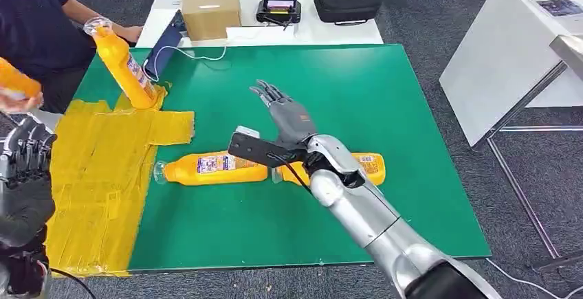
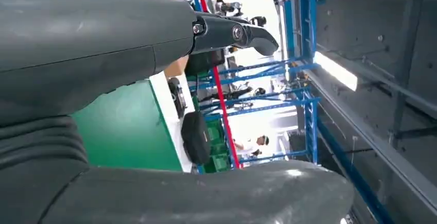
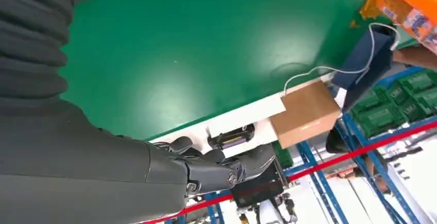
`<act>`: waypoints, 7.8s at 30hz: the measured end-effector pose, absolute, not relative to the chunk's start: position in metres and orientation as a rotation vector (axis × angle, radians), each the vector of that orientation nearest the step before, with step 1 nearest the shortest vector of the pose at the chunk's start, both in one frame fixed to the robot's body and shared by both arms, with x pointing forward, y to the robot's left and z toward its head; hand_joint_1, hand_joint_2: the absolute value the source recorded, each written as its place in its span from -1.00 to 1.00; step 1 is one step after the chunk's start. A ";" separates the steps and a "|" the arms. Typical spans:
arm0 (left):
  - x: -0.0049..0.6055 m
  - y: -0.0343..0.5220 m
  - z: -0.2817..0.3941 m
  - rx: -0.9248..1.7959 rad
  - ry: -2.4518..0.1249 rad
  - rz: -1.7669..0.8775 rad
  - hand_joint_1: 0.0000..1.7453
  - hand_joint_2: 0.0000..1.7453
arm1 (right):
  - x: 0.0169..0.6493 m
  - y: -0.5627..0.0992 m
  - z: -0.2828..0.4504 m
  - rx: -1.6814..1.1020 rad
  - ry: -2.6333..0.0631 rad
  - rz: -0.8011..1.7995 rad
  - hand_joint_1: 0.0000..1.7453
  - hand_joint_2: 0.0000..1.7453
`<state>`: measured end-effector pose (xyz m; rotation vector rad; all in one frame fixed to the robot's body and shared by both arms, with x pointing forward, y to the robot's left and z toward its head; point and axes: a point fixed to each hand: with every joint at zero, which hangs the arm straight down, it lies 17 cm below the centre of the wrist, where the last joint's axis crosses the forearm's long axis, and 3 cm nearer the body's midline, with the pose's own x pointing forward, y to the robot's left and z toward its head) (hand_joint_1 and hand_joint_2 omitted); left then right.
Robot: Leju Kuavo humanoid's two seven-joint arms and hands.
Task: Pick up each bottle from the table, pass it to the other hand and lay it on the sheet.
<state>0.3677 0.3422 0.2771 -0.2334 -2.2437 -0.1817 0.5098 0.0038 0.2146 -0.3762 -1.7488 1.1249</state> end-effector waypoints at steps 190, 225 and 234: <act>0.323 0.182 0.290 -0.863 -2.131 -0.034 1.00 1.00 | 0.313 0.157 0.159 0.471 -1.580 1.362 1.00 1.00; 0.341 0.178 0.286 -0.656 -2.151 -0.342 1.00 1.00 | 0.410 0.070 0.181 0.016 -1.786 1.157 -1.00 -1.00; 0.349 0.200 0.279 -0.424 -2.170 -0.409 1.00 1.00 | 0.441 -0.037 0.183 -0.094 -1.804 0.923 -1.00 -1.00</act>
